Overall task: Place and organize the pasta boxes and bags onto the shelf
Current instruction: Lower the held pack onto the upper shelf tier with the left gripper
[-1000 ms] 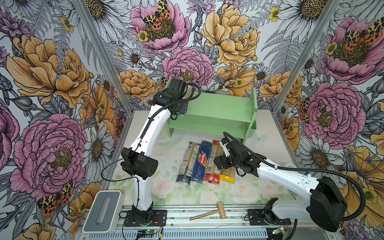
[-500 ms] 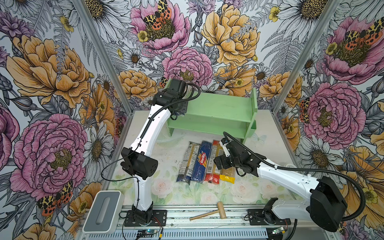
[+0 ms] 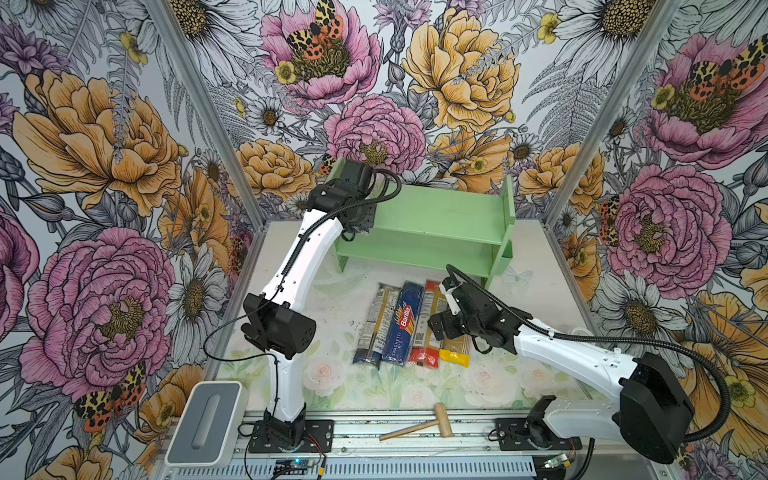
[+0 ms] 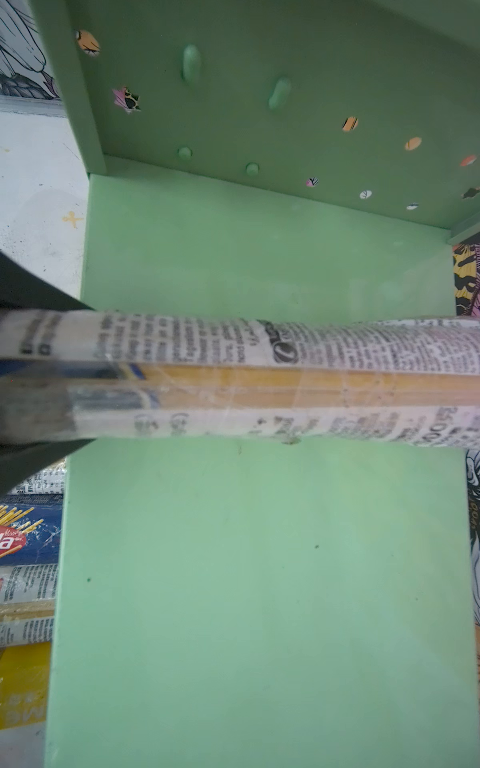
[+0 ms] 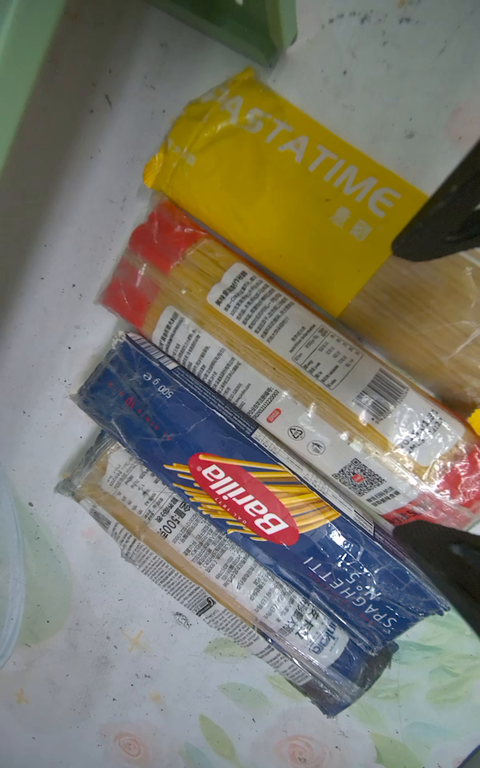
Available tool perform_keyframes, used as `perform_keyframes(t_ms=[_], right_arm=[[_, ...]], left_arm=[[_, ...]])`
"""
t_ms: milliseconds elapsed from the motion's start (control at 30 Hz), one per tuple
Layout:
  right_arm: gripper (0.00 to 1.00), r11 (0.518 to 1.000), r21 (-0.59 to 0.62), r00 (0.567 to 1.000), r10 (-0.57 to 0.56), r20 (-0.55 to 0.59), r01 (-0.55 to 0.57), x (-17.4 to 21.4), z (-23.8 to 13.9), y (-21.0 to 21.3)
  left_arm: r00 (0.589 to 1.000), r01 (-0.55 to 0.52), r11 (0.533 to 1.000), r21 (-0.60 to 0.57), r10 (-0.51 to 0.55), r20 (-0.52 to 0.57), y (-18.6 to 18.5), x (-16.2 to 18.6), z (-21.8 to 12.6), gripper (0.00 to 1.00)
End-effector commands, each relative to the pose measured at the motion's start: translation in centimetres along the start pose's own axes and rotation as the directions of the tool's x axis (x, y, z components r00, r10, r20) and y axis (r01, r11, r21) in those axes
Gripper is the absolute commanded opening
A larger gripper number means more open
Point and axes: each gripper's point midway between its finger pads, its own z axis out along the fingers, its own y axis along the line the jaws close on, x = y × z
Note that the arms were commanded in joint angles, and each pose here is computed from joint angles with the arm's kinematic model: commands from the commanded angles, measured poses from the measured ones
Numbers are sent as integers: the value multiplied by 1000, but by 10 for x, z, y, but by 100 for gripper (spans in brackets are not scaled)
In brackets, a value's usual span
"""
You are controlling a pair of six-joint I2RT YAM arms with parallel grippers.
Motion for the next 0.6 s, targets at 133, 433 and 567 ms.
perform_keyframes(t_ms=[133, 433, 567], right_arm=[[99, 1000, -13, 1000, -23, -11, 23, 3, 2, 3], [100, 999, -25, 1000, -25, -9, 25, 1, 2, 6], [100, 999, -34, 1000, -23, -13, 23, 0, 3, 8]], left_arm=[[984, 75, 997, -28, -69, 164, 13, -38, -18, 48], [985, 71, 997, -43, -63, 161, 16, -35, -20, 63], [983, 75, 996, -43, -66, 173, 18, -37, -27, 72]])
